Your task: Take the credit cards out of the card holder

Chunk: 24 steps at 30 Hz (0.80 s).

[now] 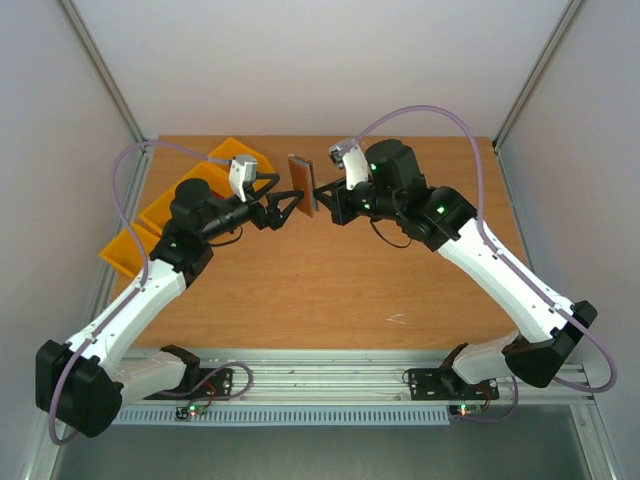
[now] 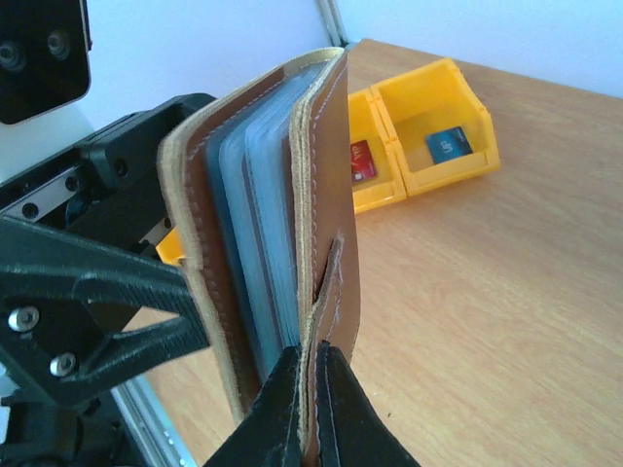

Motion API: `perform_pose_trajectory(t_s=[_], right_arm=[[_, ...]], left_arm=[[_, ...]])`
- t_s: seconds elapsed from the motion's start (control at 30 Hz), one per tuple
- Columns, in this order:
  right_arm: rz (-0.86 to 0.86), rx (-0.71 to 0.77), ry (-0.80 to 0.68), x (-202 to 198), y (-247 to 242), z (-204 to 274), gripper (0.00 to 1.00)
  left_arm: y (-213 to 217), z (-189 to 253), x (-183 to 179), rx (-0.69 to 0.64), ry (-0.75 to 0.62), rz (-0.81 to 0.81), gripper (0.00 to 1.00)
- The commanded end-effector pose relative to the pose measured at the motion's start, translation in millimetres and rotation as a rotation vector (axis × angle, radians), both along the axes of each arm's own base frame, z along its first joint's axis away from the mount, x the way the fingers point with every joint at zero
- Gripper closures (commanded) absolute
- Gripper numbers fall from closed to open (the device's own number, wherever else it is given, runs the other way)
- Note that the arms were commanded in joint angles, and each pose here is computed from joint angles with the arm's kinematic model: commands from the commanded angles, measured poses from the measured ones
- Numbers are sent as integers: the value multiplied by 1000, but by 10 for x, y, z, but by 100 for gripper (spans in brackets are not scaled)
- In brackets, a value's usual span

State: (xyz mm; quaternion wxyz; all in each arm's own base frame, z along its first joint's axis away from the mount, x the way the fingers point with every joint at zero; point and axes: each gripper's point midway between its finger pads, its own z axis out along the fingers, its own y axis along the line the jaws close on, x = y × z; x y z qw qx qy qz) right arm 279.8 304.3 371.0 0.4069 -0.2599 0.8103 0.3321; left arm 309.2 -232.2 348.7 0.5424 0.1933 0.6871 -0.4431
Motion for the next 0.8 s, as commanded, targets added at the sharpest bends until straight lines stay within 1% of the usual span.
perform_pose_trajectory(t_s=[0.0, 0.13, 0.23, 0.37, 0.47, 0.53, 0.57, 0.6, 0.7, 0.77], right_arm=[[-81, -7, -51, 135, 22, 142, 99], [-136, -52, -53, 189, -76, 115, 99], [-146, -55, -65, 199, -100, 160, 99], [-132, -50, -55, 182, -69, 147, 99], [-70, -29, -49, 107, 17, 143, 99], [-39, -13, -56, 63, 47, 170, 99], [-30, -9, -60, 46, 51, 184, 99], [-21, -7, -63, 30, 49, 195, 99], [-5, 1, -73, -5, 30, 225, 99], [9, 12, -71, -23, 25, 236, 99]], left_arm=[[-37, 0, -24, 14, -42, -23, 1], [-68, 167, -163, -22, -95, -82, 1], [-92, 138, -208, -12, -92, -111, 1], [-52, 103, -136, 7, -91, -64, 1], [15, 74, -1, 23, -85, 16, 1], [29, 77, 22, 32, -97, 30, 1], [33, 92, 17, 35, -108, 32, 3], [37, 100, 13, 37, -117, 33, 7], [55, 140, -14, 26, -127, 35, 29], [37, 152, -59, 16, -128, 12, 45]])
